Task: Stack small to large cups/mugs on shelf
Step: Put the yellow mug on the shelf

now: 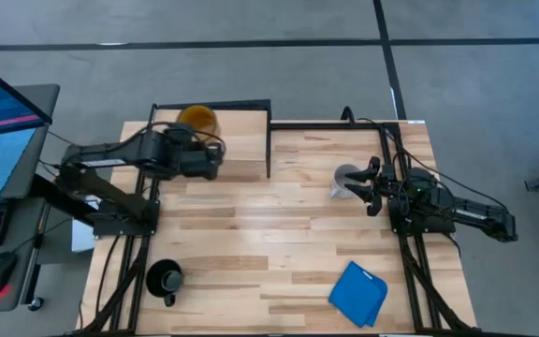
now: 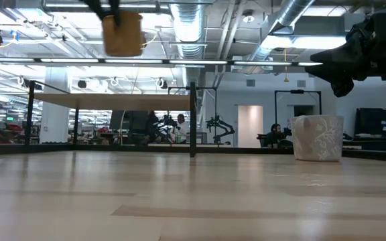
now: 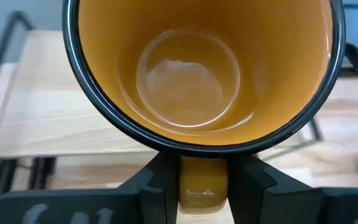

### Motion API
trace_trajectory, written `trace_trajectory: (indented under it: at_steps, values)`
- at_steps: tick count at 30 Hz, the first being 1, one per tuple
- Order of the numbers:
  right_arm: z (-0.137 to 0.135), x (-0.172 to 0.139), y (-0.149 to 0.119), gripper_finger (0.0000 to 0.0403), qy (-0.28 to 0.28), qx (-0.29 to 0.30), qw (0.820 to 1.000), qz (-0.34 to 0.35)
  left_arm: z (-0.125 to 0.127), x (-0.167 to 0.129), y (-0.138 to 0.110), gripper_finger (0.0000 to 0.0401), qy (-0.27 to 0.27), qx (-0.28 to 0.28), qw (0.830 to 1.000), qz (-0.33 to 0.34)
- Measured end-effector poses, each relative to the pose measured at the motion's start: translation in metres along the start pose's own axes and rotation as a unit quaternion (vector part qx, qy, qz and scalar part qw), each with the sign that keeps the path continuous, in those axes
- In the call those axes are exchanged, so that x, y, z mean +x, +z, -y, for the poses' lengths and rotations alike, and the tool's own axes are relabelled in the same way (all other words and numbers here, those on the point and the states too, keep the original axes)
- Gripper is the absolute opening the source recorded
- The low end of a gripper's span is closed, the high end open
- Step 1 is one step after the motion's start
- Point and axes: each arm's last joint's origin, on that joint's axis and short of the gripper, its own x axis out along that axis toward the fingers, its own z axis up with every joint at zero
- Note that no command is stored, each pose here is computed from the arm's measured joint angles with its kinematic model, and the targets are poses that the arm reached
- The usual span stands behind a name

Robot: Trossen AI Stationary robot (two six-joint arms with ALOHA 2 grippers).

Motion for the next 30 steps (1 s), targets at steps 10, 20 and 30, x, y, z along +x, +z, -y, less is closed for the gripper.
trace_trajectory:
  at_steps: [10, 20, 30]
  values:
    - [0.0, 0.0, 0.0, 0.0201, 0.0, 0.0, 1.0, 0.002, -0.047, 0.033, 0.015, 0.0083, 0.08, 0.002, 0.997, -0.015]
    - [0.0, 0.0, 0.0, 0.0201, 0.0, 0.0, 1.0, 0.002, -0.052, 0.056, 0.044, 0.0083, 0.073, 0.018, 0.996, -0.041]
    - [0.0, 0.0, 0.0, 0.0201, 0.0, 0.0, 1.0, 0.002, -0.057, 0.066, 0.05, 0.0083, 0.078, 0.016, 0.995, -0.063]
